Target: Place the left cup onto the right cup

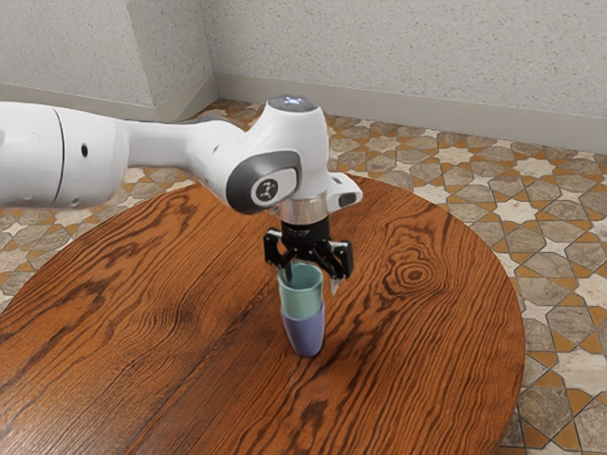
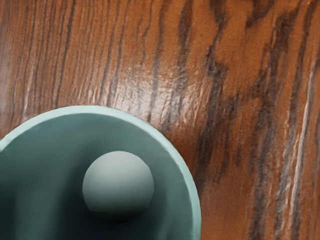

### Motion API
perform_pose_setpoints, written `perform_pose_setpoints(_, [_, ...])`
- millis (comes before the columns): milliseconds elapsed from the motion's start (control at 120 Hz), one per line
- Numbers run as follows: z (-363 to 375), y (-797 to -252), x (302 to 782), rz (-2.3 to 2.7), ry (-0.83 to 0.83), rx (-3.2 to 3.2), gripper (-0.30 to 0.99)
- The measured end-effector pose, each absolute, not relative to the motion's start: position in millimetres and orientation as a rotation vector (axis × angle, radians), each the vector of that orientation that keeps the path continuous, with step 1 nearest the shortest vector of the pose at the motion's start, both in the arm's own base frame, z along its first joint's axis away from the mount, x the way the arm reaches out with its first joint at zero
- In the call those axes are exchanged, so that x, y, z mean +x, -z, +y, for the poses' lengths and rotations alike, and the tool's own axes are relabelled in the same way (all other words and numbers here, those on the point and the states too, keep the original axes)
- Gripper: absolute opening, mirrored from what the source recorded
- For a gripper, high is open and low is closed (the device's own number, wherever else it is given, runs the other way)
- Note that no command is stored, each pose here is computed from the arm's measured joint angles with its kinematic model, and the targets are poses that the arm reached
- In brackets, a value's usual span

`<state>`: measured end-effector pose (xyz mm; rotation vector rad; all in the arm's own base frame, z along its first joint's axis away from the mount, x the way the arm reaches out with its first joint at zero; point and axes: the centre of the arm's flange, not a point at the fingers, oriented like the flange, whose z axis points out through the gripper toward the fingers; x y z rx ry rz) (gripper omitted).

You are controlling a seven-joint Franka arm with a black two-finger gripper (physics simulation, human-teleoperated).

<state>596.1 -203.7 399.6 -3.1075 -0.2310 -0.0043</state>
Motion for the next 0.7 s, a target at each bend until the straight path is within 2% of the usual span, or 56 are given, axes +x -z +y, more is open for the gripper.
perform_pose_setpoints(142, [-185.4,-469.7,615.5,-0.289,0.12,-3.108,0.66])
perform_pose_setpoints(258, [-155.8,-521.3,619.9,-0.36,0.155,-3.079,0.67])
perform_pose_setpoints(458, [-101.8,-565.6,613.2,-0.391,0.115,-3.031,0.68])
perform_pose_setpoints(700, [-43.3,-592.2,605.0,-0.316,0.034,-3.031,0.69])
